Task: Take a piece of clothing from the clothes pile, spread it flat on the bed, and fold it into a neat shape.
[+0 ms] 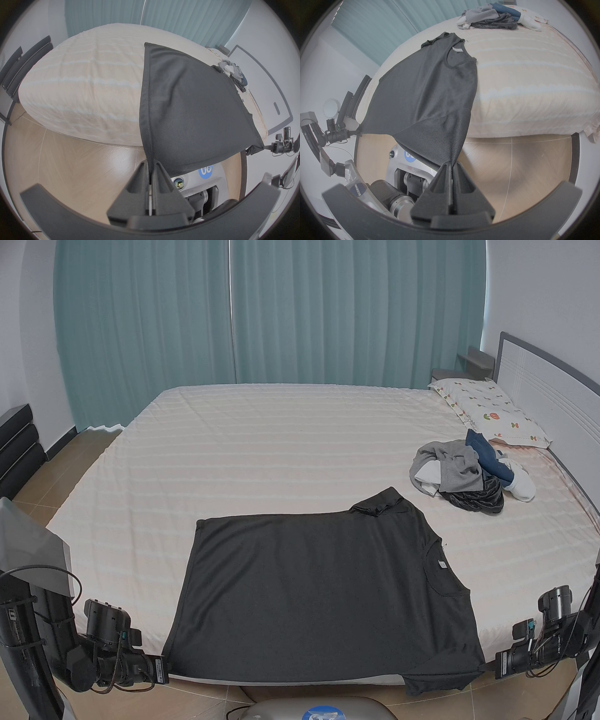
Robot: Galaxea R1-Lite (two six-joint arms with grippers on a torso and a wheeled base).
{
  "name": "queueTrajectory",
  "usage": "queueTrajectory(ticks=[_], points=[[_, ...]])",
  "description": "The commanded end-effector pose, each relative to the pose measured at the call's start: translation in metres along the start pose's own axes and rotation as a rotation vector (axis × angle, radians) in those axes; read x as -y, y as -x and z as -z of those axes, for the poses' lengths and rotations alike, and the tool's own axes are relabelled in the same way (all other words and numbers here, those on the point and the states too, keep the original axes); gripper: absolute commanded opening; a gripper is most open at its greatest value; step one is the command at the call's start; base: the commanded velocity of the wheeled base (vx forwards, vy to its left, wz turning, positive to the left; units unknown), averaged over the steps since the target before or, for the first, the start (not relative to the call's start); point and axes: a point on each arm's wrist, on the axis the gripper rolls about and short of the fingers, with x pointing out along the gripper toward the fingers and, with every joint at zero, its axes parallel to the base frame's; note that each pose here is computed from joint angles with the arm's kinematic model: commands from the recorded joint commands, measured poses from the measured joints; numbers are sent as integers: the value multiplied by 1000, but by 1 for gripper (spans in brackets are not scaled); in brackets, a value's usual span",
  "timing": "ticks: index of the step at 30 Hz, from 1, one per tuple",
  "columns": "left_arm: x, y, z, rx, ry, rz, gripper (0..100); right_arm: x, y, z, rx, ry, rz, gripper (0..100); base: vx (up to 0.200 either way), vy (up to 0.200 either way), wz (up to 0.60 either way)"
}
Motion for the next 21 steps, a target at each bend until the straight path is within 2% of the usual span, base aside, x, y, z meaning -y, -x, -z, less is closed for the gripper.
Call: queueTrajectory(ticks=[1, 6, 7, 8, 9, 11, 12, 13, 21], points=[[1, 2, -7, 41, 21, 13, 0, -2, 6, -3, 46, 12, -6, 0, 0, 0, 0], [6, -2, -31, 147, 173, 56, 0, -2, 5, -20, 126, -15, -8, 0, 0, 0, 0], [6, -2, -31, 147, 173, 56, 0, -2, 5, -20, 126, -15, -8, 0, 0, 0, 0], [8, -2, -41, 187, 238, 76, 0, -2, 4, -29, 171, -52, -14, 0, 0, 0, 0], [9, -3, -45, 201, 266, 85, 0, -2, 4, -34, 197, -72, -19, 0, 0, 0, 0], [9, -4, -47, 206, 276, 90, 0, -2, 4, -36, 210, -81, -22, 0, 0, 0, 0], [11, -5, -56, 237, 323, 109, 0, -3, 3, -50, 279, -114, -38, 0, 0, 0, 0], [12, -5, -59, 246, 344, 116, 0, -3, 3, -55, 301, -129, -43, 0, 0, 0, 0], [16, -10, -74, 281, 444, 156, 0, -1, 0, -82, 384, -163, -64, 0, 0, 0, 0]])
